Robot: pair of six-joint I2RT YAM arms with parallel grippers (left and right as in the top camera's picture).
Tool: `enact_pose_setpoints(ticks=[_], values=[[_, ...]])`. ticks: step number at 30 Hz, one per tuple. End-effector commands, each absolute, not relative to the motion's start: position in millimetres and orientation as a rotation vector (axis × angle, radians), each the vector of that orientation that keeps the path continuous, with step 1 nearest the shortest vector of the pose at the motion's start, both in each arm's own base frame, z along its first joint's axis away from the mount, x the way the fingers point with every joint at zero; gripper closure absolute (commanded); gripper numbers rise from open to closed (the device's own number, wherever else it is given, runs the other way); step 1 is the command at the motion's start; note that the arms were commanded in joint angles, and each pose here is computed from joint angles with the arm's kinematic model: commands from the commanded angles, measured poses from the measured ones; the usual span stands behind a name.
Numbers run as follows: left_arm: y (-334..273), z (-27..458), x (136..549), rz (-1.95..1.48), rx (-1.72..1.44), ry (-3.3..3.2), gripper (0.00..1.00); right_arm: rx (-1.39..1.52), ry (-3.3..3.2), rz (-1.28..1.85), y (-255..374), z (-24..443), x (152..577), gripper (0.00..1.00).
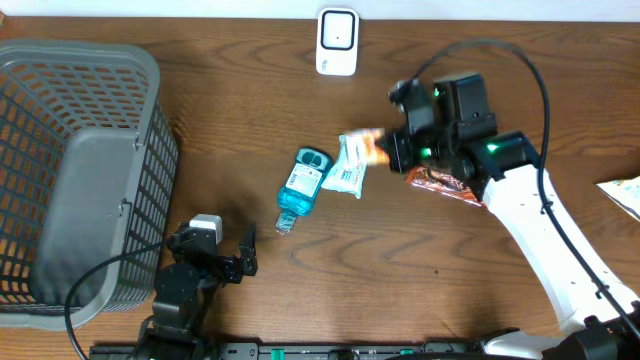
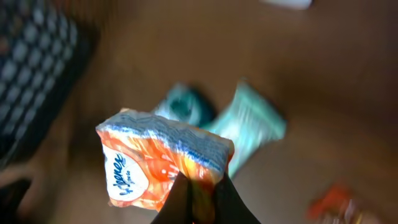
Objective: Scan the item barcode
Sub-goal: 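Carry the tissue pack toward the white scanner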
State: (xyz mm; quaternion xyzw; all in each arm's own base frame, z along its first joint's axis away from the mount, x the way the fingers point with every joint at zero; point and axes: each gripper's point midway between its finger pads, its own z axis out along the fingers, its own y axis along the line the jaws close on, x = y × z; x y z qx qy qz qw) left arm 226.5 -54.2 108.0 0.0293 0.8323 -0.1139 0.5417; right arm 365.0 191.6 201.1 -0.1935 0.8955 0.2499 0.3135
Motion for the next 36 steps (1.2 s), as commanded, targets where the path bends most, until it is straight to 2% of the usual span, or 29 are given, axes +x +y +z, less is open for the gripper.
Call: enact_pose_setpoints(ticks=[1,2,3,4,5,10,13,14,16,17,19,21,22,26,30,36], values=[[-57,95,224,-0.270,0.099,2.008,0.02,-0.562,2.290,0.601,193,206,375,0.71],[-57,95,224,-0.270,0.099,2.008,0.02,-0.563,2.266,0.600,194,210,378,0.71],[-57,95,224,-0.270,0.099,2.008,0.02,-0.563,2.229,0.597,195,216,384,0.77],[-57,95,224,-0.270,0.099,2.008,0.02,-0.561,2.198,0.590,196,222,389,0.93],[-57,95,224,-0.270,0.099,2.008,0.02,-0.559,2.158,0.587,198,228,395,0.99],[-57,95,224,-0.270,0.099,2.008,0.02,-0.554,2.010,0.561,209,245,425,0.99],[-57,95,224,-0.270,0.099,2.008,0.02,-0.568,2.034,0.572,218,226,432,0.99],[-57,95,224,-0.270,0.099,2.008,0.02,-0.575,2.061,0.577,220,215,431,0.92],[-57,95,224,-0.270,0.098,2.008,0.02,-0.585,2.112,0.576,224,195,431,0.58],[-57,95,224,-0.270,0.099,2.008,0.02,-0.579,2.139,0.564,224,183,434,0.48],[-57,95,224,-0.270,0.099,2.008,0.02,-0.563,2.168,0.539,222,165,443,0.31],[-57,95,224,-0.270,0.099,2.008,0.02,-0.513,2.208,0.526,218,145,452,0.20],[-57,95,224,-0.270,0.099,2.008,0.02,-0.485,2.224,0.523,217,135,457,0.20],[-57,95,224,-0.270,0.099,2.008,0.02,-0.327,2.259,0.544,209,102,480,0.37],[-57,95,224,-0.270,0.099,2.008,0.02,-0.269,2.274,0.516,196,90,489,0.46],[-57,95,224,-0.270,0.099,2.008,0.02,-0.169,2.342,0.448,177,61,494,0.53]])
